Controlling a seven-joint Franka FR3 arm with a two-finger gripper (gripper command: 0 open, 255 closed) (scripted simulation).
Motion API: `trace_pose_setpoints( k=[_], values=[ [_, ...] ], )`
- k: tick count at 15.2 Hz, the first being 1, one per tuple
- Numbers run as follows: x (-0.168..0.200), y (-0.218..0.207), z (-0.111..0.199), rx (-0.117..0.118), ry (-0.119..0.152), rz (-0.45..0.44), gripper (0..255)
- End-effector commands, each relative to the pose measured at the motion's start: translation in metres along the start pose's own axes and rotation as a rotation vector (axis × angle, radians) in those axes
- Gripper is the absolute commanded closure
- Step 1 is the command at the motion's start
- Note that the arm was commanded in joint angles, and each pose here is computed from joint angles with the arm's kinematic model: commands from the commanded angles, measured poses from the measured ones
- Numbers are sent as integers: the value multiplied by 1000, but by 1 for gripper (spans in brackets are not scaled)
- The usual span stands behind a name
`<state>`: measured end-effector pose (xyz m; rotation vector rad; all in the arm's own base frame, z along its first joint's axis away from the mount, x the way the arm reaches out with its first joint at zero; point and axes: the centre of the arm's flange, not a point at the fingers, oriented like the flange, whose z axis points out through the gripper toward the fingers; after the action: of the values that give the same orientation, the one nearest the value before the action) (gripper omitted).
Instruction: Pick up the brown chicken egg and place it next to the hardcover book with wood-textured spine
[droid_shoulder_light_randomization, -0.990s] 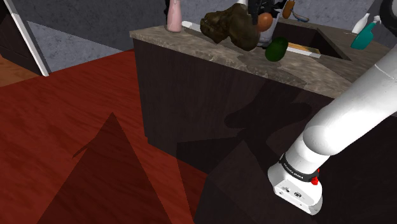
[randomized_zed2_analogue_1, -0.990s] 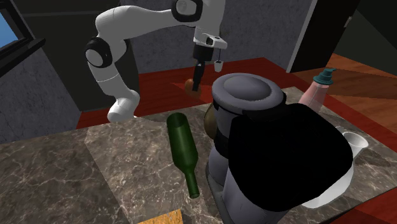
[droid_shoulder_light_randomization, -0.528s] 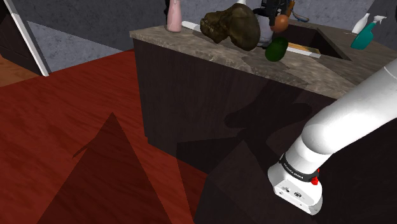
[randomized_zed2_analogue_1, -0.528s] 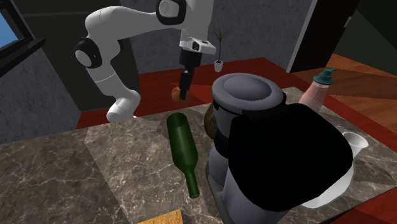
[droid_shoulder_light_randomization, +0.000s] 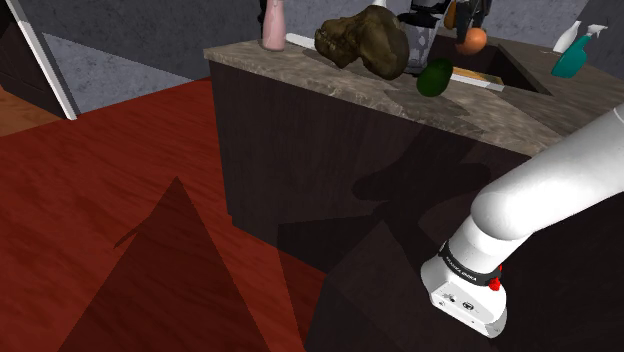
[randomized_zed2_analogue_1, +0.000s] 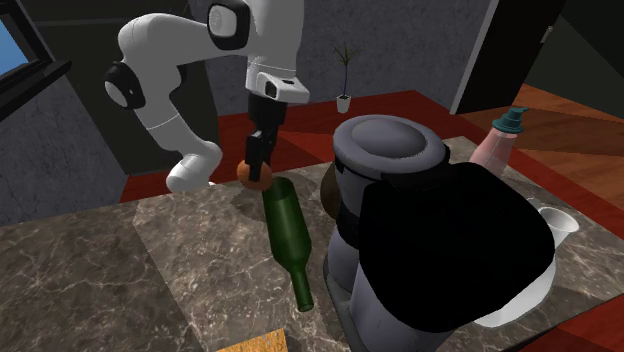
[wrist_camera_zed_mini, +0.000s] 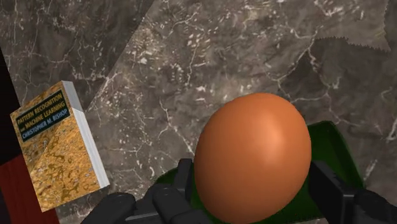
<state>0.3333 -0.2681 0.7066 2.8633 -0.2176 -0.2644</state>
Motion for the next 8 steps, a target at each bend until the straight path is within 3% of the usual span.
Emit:
trace_pose_setpoints(
  k=[1, 8],
  values=[
    [-10, 22, 8, -1, 0, -1, 255],
    [-50, 100, 36, -1, 0, -1, 255]
  ],
)
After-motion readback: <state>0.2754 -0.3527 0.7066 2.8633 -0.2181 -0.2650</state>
